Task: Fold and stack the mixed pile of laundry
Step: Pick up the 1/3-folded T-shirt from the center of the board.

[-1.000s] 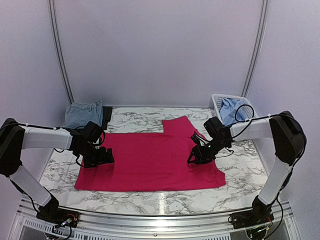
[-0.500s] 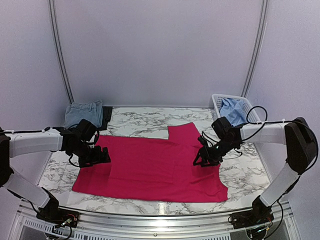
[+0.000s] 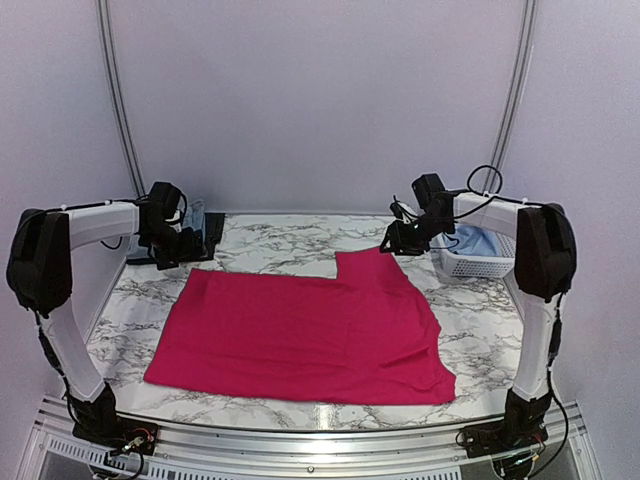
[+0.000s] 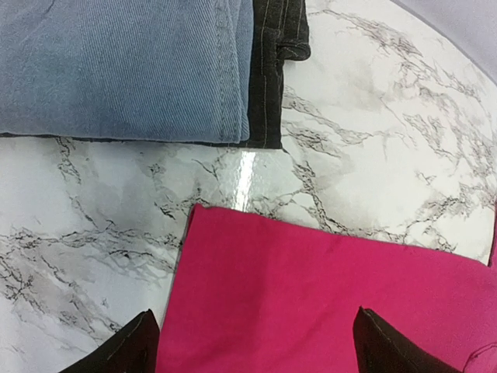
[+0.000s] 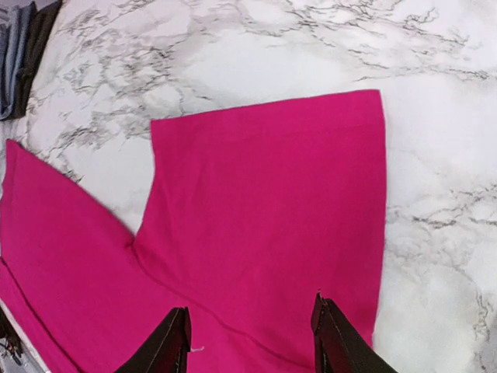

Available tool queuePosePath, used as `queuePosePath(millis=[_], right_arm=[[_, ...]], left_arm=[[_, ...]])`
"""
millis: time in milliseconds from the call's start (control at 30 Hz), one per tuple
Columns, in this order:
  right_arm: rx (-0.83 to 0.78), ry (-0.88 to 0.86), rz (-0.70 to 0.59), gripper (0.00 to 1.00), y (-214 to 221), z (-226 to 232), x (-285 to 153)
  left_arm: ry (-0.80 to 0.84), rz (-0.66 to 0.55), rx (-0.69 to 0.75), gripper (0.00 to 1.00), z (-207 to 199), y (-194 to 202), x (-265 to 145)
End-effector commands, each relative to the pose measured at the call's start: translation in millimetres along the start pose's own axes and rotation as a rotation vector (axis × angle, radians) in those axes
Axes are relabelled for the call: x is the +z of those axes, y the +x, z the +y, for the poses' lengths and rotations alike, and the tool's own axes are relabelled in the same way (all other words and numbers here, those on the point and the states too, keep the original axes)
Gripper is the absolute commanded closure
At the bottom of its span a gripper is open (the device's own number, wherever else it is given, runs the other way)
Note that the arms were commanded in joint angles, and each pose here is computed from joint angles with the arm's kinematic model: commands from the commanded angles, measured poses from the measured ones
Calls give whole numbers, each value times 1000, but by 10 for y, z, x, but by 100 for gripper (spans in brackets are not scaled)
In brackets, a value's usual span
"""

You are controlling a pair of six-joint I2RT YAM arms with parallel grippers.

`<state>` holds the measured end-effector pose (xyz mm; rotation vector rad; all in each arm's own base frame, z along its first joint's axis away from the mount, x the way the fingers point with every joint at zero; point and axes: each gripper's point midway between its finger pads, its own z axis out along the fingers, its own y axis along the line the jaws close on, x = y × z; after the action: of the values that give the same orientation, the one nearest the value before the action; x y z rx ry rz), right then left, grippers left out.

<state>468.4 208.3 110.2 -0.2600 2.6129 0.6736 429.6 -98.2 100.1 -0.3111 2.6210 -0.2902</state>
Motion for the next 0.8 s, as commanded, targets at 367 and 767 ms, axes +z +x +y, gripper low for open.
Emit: queuePosePath(millis=[367, 767], right_arm=[[-23, 270, 36, 53, -255, -674, 574], [-58, 278, 157, 76, 83, -767, 1079]], left_arm=[[-50, 49, 70, 21, 108, -201, 341], [-74, 91, 131, 29, 223, -159, 572]])
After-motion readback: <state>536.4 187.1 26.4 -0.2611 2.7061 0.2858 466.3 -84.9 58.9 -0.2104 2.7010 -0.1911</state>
